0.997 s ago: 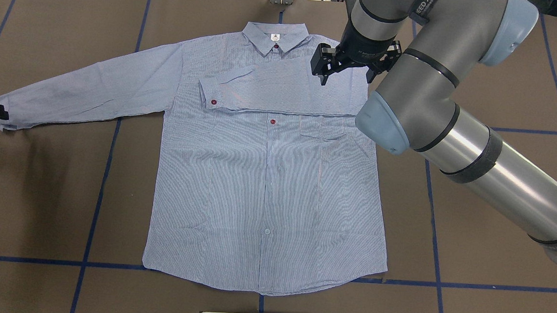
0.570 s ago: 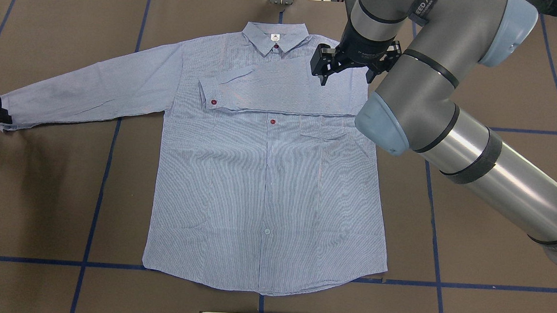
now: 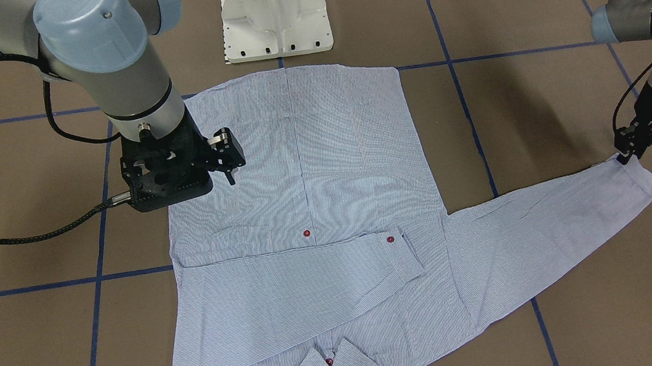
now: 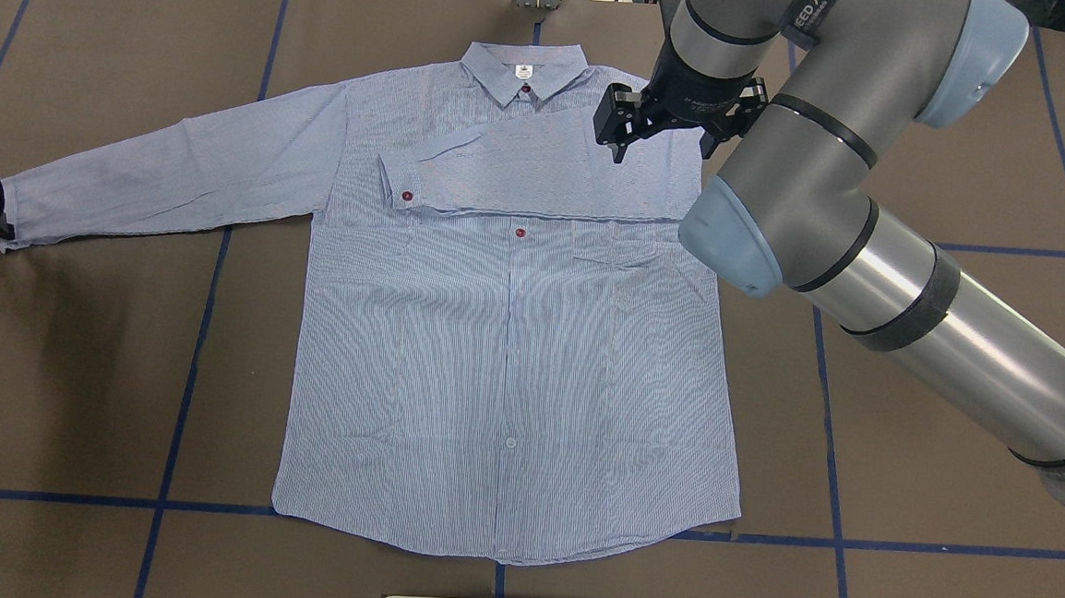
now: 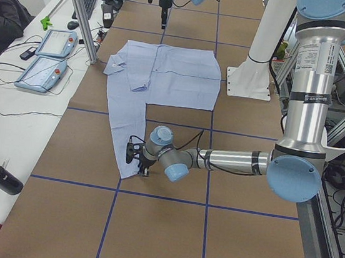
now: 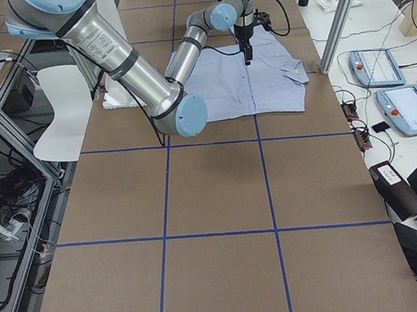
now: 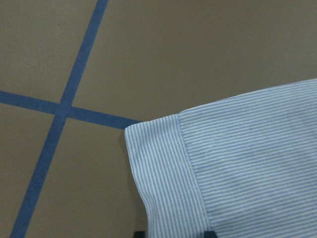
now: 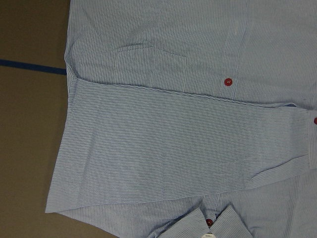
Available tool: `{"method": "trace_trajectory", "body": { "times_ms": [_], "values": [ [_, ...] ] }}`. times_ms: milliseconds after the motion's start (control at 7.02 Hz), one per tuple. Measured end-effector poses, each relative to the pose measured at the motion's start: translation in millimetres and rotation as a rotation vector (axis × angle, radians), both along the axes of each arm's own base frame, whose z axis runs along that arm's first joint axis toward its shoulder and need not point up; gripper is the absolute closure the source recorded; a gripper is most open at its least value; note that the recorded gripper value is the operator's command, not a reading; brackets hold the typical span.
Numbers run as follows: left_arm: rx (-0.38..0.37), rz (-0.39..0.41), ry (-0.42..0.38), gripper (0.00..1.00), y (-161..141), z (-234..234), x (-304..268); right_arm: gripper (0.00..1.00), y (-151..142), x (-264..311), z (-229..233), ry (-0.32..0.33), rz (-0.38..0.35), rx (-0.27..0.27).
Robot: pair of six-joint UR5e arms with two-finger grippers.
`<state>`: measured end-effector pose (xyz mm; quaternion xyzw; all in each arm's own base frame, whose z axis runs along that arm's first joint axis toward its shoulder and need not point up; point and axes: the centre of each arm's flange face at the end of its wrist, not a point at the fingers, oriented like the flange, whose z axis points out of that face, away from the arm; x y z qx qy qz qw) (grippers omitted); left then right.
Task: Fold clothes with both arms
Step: 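Raise the right gripper away from the shirt while the left gripper grasps the other cuff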
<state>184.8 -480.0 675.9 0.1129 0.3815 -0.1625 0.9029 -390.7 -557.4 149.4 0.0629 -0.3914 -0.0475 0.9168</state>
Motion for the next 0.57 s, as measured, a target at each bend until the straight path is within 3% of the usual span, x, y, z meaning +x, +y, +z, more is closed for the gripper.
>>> {"method": "trace_trajectory", "body": {
  "times_ms": [285,427,570],
  "values": [
    [0.001,0.001,0.0,0.58,-0.2,-0.5,0.2,0.01,-0.3,0.3,0.3,0.0,0.001,0.0],
    [0.002,0.001,0.001,0.66,-0.5,-1.1,0.3,0.01,-0.4,0.4,0.1,0.0,0.001,0.0],
    [0.004,0.001,0.002,0.83,-1.2,-2.1,0.8,0.01,-0.3,0.5,-0.1,0.0,0.001,0.0]
  ]
}}
